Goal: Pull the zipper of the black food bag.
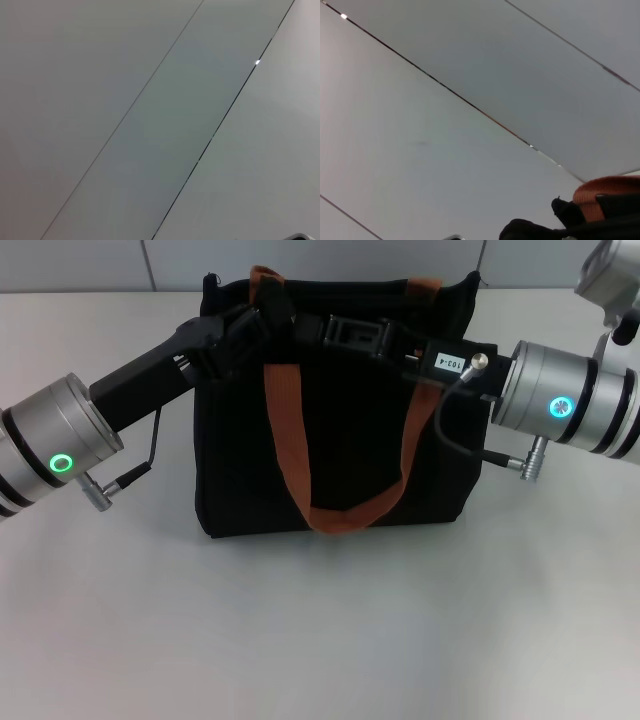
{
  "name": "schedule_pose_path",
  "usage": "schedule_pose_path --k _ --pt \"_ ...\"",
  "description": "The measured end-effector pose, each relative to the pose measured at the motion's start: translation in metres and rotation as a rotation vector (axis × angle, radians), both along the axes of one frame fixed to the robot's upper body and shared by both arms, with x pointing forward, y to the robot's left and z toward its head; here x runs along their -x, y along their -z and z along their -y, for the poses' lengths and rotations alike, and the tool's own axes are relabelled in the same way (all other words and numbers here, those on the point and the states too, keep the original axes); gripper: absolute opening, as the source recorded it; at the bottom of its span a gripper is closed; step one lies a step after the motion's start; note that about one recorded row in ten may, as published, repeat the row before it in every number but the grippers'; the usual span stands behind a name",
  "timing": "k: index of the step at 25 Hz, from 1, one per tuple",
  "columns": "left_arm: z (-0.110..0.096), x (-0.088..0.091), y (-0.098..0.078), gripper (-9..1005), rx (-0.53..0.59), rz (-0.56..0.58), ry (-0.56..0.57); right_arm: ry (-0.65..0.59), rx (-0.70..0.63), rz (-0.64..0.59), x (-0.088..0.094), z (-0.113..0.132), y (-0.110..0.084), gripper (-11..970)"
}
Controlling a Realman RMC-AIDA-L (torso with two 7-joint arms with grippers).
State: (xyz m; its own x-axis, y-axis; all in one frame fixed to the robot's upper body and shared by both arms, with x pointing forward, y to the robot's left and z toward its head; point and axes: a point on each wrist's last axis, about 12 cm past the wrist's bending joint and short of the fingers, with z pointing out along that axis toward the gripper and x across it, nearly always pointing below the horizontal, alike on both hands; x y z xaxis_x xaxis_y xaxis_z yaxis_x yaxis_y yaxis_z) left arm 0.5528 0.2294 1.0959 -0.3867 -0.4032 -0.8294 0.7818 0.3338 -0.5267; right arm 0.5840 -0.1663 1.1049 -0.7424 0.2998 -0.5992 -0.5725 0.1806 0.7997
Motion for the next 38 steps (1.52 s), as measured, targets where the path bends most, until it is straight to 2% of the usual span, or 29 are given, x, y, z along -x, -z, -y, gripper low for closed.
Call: schedule_pose_path --k 9,12,23,33,38 --pt "-0.0010 0.0005 0.0008 24 -0.001 -0.003 -0.006 -0.002 0.000 0.003 0.0015 0.0006 0.0010 210" --pt "-0.0010 0.0004 0.0008 24 -0.001 -0.003 -0.006 -0.002 0.000 0.003 0.0013 0.0005 0.0008 140" --pt "-0.0015 0.0005 0.0014 24 -0.002 -0.005 -0.009 -0.014 0.008 0.028 0.0020 -0.0003 -0.0001 124" --pt "-0.0022 0.0012 0.0021 24 -0.002 -0.008 -0.012 -0.013 -0.008 0.049 0.0037 0.0014 -0.0011 -1" --pt "-0.0025 0.0016 0.0026 25 -0.003 -0.009 -0.013 0.010 -0.022 0.061 0.0072 0.0068 0.0016 39"
